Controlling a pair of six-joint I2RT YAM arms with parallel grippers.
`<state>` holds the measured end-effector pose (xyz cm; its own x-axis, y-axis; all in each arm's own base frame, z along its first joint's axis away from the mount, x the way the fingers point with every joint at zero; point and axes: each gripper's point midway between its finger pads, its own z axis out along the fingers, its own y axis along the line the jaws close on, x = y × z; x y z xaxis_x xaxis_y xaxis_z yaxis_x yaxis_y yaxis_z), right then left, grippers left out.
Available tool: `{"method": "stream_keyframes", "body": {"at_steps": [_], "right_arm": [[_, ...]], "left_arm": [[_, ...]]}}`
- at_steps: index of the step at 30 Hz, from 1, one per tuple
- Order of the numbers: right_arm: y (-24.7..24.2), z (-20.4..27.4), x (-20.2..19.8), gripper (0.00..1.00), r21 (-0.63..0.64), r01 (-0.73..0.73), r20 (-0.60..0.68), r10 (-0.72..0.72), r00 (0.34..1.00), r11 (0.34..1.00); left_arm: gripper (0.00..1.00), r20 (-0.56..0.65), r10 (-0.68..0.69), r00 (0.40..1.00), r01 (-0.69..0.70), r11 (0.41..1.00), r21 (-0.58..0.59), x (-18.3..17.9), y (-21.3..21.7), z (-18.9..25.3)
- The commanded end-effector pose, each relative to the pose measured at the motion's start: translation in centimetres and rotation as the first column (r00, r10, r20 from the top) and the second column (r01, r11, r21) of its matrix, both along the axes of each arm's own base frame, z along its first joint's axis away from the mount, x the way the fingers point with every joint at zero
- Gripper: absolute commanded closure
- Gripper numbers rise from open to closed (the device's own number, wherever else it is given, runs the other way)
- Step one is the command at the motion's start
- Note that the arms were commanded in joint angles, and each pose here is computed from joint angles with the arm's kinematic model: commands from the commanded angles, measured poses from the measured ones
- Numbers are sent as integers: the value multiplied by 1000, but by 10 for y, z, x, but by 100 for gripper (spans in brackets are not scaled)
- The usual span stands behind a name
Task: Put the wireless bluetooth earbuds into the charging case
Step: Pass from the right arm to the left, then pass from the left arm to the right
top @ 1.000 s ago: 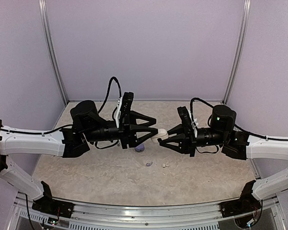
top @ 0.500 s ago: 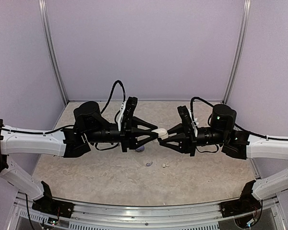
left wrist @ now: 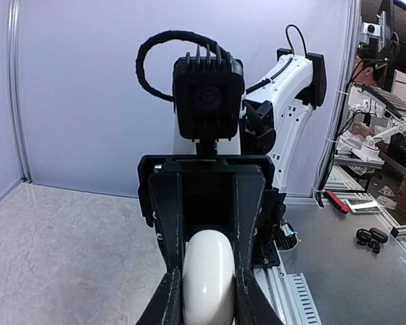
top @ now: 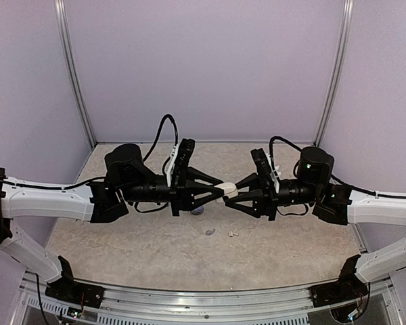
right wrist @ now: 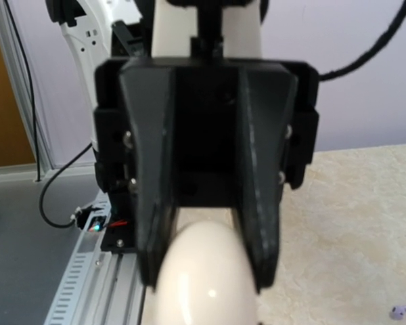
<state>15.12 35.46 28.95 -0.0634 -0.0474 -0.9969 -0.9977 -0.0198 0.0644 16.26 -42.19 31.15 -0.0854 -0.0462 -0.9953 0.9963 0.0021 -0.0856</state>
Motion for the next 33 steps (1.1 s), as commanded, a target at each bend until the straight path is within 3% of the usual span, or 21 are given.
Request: {"method": "stream_keyframes", "body": {"at_steps": [1, 10, 28, 33], "right_arm": [[-1, 19, -2, 65, 61, -17, 28, 15, 999, 998], [0, 18, -2, 69, 63, -19, 17, 18, 1000, 998], [0, 22, -1, 64, 62, -14, 23, 12, 1000, 998], [1, 21, 0, 68, 61, -15, 21, 14, 1000, 998]], "left_arm": [[94, 10, -9, 1000, 10, 999, -41, -1, -1, 12], [96, 6, -11, 1000, 11, 998, -58, -2, 0, 13], [98, 3, -25, 1000, 25, 998, -60, -3, -3, 12], [98, 6, -25, 1000, 25, 998, -58, -4, -3, 11]]}}
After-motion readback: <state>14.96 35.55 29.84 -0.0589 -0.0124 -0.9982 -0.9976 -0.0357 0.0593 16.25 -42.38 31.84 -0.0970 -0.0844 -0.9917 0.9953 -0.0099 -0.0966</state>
